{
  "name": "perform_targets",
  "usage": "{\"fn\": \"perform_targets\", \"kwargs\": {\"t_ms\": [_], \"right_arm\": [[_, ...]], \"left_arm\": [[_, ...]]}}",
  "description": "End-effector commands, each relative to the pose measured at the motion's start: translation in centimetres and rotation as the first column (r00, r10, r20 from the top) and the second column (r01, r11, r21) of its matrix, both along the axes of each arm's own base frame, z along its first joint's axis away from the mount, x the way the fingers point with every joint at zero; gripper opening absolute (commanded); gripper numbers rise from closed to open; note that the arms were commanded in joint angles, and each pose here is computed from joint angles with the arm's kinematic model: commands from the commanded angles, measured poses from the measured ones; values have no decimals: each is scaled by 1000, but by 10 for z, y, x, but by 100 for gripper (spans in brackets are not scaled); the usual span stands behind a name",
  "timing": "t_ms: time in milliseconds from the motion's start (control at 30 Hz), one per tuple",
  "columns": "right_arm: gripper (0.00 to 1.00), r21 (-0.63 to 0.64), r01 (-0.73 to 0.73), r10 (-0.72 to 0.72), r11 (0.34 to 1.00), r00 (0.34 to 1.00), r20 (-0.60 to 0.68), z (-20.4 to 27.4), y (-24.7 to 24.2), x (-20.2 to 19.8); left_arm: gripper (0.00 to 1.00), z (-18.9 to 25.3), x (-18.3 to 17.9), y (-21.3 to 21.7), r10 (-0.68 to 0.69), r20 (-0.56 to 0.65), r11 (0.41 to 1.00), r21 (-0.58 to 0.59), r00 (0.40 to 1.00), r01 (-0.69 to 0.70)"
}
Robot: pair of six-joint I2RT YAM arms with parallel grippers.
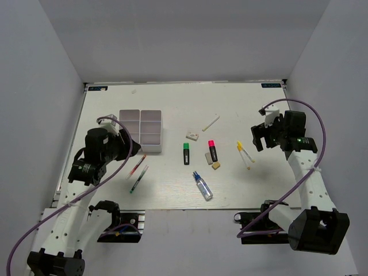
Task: Sort the stationery into containers
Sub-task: Move the pen to the center of the board.
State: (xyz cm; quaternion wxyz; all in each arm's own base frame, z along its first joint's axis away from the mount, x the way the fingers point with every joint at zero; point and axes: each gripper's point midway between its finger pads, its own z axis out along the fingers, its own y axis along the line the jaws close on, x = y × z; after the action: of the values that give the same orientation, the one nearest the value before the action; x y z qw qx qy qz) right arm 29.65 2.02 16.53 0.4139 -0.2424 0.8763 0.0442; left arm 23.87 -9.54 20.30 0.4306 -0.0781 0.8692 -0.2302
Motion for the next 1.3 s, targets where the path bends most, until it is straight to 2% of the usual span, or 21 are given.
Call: {"fn": "perform_targets", "kwargs": {"t_ms": [0, 33, 133, 167, 200, 233, 300, 333, 400, 433, 467, 500, 600, 667, 833, 933, 967, 1100, 1267], "right_arm": [[90, -100, 22, -17, 995, 999, 47, 19, -17, 3], [90, -118, 30, -30, 992, 1000, 5, 11, -21, -2], [90, -132, -10, -4, 991, 994, -110, -11, -21, -20], [90, -120, -38, 24, 992, 993, -113, -13, -17, -24], [90, -90, -101, 92, 991, 991, -101, -15, -6, -31], [90, -75, -96, 89, 992, 992, -93, -16, -4, -31], [88, -28, -142, 140, 989, 987, -73, -13, 8, -32], [68, -18, -155, 154, 988, 985, -72, -12, 11, -31], [42, 7, -171, 172, 985, 984, -56, -9, 16, -28], [12, 7, -191, 191, 982, 980, -54, -9, 18, -27], [2, 8, -191, 191, 982, 981, -42, -9, 18, -23], [0, 8, -192, 192, 981, 981, -31, -7, 19, -21], [24, 11, -193, 193, 981, 981, -22, -8, 19, -13], [31, 21, -192, 192, 981, 981, -23, -8, 20, -12], [36, 36, -193, 194, 981, 980, -41, -15, 21, -7], [38, 39, -195, 197, 980, 979, -45, -17, 22, -5], [39, 41, -197, 199, 979, 979, -46, -17, 22, -4], [40, 40, -199, 201, 979, 978, -54, -19, 21, -2], [42, 46, -199, 202, 979, 978, -55, -22, 22, 0]], "left_arm": [[56, -23, -9, -2, -21, -71, 1000, 13, 997, 22], [47, -25, -9, -3, -28, -81, 1000, 9, 996, 29], [46, -39, -10, -1, -11, -154, 1000, 20, 988, 14], [51, -45, -5, 0, -1, -182, 999, 33, 983, 7], [51, -56, -9, 4, 29, -236, 998, 54, 971, -16], [51, -59, -8, 6, 40, -258, 997, 68, 965, -24], [45, -74, -8, 8, 53, -333, 995, 92, 942, -23], [43, -81, -9, 13, 77, -357, 992, 120, 931, -36], [42, -86, -5, 16, 103, -378, 989, 140, 920, -54], [42, -91, -3, 17, 124, -401, 987, 148, 908, -69], [42, -95, -2, 19, 135, -412, 984, 162, 901, -74], [42, -98, -2, 20, 152, -424, 982, 165, 893, -89], [44, -108, 5, 22, 179, -426, 976, 193, 887, -104], [45, -111, 12, 20, 176, -405, 975, 194, 897, -104], [52, -121, 21, 8, 88, -368, 979, 205, 926, -11], [52, -123, 27, 3, 46, -317, 973, 229, 947, 29], [49, -124, 27, 1, 35, -303, 973, 226, 952, 36], [48, -121, 32, 2, 41, -194, 970, 242, 980, 8], [53, -124, 32, 11, 81, -111, 959, 281, 990, -47]]}}
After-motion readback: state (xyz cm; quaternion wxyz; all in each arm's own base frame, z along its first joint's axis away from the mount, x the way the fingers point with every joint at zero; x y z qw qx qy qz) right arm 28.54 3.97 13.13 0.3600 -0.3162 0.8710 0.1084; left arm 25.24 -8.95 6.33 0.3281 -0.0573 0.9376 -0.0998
